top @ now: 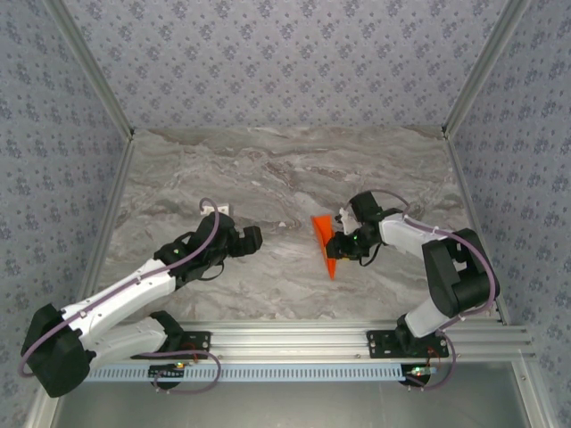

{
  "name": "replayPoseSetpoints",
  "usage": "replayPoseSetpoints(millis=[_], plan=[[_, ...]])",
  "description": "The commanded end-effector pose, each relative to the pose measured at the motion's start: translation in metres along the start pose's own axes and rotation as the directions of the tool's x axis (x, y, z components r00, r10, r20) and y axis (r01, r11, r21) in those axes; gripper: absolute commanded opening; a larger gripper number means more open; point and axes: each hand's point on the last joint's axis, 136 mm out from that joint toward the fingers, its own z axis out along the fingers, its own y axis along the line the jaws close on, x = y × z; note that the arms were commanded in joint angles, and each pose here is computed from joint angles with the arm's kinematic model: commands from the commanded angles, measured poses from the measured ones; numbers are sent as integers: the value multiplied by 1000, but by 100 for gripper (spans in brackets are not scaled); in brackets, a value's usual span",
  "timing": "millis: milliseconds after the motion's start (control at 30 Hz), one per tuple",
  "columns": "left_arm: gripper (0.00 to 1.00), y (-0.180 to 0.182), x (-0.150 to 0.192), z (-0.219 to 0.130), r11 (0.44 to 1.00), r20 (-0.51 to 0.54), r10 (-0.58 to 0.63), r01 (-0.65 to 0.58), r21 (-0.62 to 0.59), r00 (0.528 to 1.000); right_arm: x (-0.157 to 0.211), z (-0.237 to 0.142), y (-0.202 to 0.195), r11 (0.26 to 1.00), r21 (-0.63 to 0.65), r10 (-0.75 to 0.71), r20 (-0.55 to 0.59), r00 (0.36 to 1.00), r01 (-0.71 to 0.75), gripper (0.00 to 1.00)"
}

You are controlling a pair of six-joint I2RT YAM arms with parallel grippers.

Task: Fold a paper plane with a square sheet of paper (fold left side to right side)
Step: Pick up the paper plane at the center of the table.

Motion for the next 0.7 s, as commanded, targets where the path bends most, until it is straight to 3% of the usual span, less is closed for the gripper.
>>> replayPoseSetpoints(millis=[0, 300, 533, 667], plan=[[98, -3, -11, -4, 1000, 21, -11, 11, -3, 1000, -6, -4, 8, 1000, 5, -28, 9, 1000, 28, 29], [98, -1, -8, -3, 1000, 14, -15, 15, -5, 1000, -7, 6, 11, 993, 91, -73, -13, 997, 74, 28], [98, -2, -10, -7, 1000, 21, -10, 10, 0, 1000, -9, 21, 14, 985, 155, -70, -45, 997, 76, 22], [98, -4, -13, -12, 1000, 30, 6, -6, 14, 1000, -25, 11, 19, 978, 200, -52, -17, 999, 54, 15]])
